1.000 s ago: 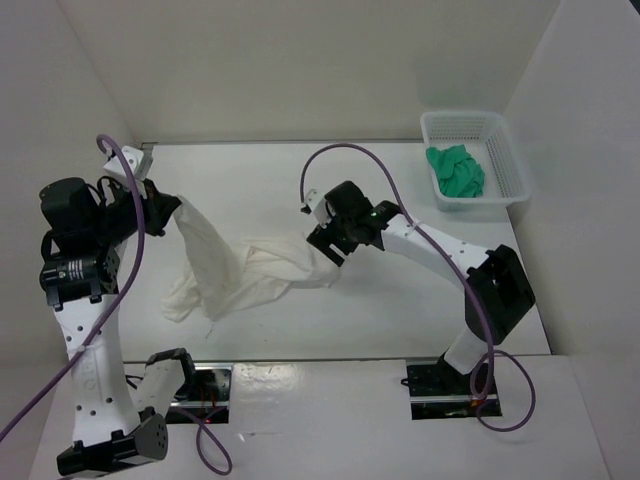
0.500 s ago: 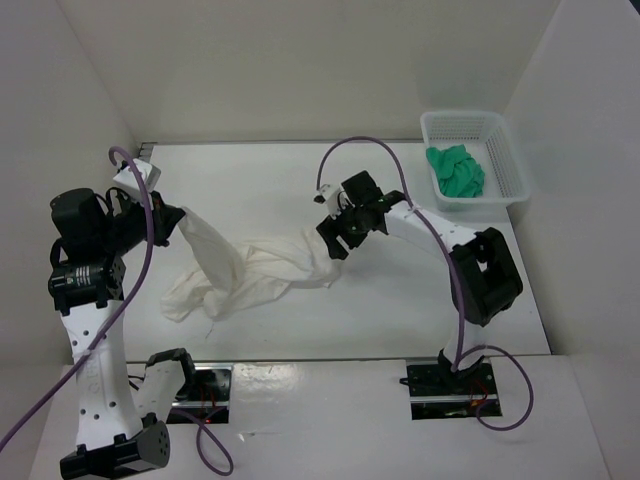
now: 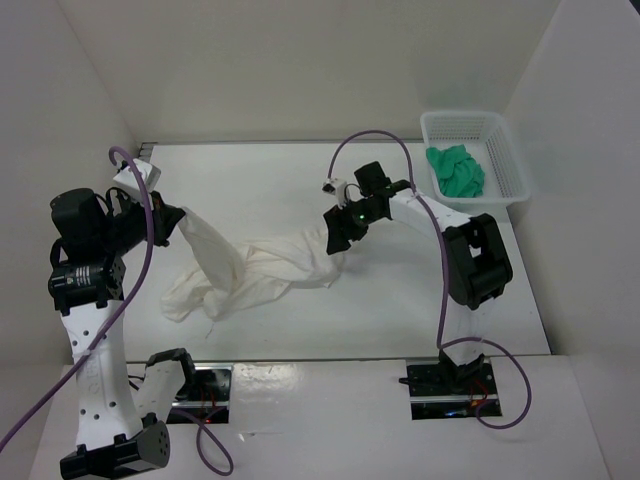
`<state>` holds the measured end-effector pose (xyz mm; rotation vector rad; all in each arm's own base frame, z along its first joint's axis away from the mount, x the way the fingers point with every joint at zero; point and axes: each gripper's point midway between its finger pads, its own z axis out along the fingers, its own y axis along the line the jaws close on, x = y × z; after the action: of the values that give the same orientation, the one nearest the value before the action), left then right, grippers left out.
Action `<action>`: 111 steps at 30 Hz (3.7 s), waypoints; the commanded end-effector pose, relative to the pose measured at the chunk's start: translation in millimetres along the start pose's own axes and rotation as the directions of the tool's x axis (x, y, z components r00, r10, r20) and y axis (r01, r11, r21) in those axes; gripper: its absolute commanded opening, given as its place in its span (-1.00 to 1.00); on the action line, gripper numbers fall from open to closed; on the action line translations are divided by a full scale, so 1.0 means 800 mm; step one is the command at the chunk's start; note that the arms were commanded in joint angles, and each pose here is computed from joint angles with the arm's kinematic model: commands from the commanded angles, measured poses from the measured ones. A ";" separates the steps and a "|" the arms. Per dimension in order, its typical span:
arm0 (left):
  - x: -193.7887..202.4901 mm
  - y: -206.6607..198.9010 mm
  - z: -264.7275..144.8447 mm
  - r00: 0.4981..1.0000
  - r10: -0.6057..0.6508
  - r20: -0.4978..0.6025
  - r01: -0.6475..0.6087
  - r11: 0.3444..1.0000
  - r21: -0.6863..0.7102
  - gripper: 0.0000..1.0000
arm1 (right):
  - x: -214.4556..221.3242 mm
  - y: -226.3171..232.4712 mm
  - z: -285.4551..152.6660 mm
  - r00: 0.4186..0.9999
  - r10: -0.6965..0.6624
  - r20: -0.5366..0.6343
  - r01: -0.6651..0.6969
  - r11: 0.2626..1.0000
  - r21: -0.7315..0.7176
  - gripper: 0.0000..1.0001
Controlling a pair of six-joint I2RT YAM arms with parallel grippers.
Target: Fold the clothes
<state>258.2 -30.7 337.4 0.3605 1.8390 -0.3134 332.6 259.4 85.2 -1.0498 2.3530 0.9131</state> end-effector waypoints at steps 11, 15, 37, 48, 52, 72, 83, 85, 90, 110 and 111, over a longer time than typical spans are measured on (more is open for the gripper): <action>-0.015 -0.001 -0.003 0.997 0.064 0.047 -0.065 0.998 0.007 -0.99 | 0.016 0.018 0.005 0.999 0.024 -0.034 -0.026 0.997 -0.073 0.44; -0.019 -0.002 -0.005 0.996 0.070 0.054 -0.070 0.998 0.005 -0.99 | 0.030 0.020 0.013 0.997 0.047 -0.058 -0.053 0.993 -0.102 0.44; -0.017 -0.002 -0.005 0.997 0.064 0.047 -0.065 0.998 0.007 -0.99 | 0.065 0.045 0.025 0.992 0.055 -0.115 -0.083 0.962 -0.259 0.28; -0.021 -0.005 -0.007 0.996 0.070 0.056 -0.071 0.997 0.014 -0.99 | 0.044 0.055 0.021 0.997 0.039 -0.065 -0.057 0.949 -0.311 0.28; -0.021 -0.005 -0.007 0.996 0.070 0.056 -0.071 0.997 0.014 -0.99 | 0.040 0.058 0.018 0.998 0.025 -0.050 -0.040 0.947 -0.320 0.28; -0.020 -0.005 -0.004 0.997 0.064 0.051 -0.066 0.998 0.025 -0.99 | 0.017 0.036 -0.017 0.992 0.110 0.068 -0.078 0.928 -0.363 0.19; -0.020 -0.005 -0.004 0.997 0.064 0.051 -0.066 0.998 0.025 -0.99 | 0.032 0.017 0.001 0.991 0.129 0.037 -0.111 0.942 -0.316 0.19; -0.020 -0.005 -0.004 0.997 0.064 0.051 -0.066 0.998 0.025 -0.99 | 0.030 0.008 0.008 0.991 0.125 0.037 -0.108 0.947 -0.304 0.19; -0.020 -0.005 -0.004 0.997 0.064 0.051 -0.066 0.998 0.025 -0.99 | 0.030 0.001 0.016 0.990 0.142 0.025 -0.128 0.943 -0.306 0.19; -0.018 -0.006 -0.004 0.997 0.058 0.045 -0.060 0.998 0.026 -0.99 | 0.038 0.023 0.047 0.993 0.113 -0.015 -0.110 0.914 -0.391 0.21; -0.018 -0.006 -0.004 0.997 0.058 0.045 -0.060 0.998 0.026 -0.99 | 0.040 0.024 0.047 0.993 0.119 -0.023 -0.119 0.912 -0.392 0.21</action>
<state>257.6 -32.9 337.8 0.3909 1.8296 -0.3165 290.4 267.2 32.8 -1.0015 2.4145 1.4485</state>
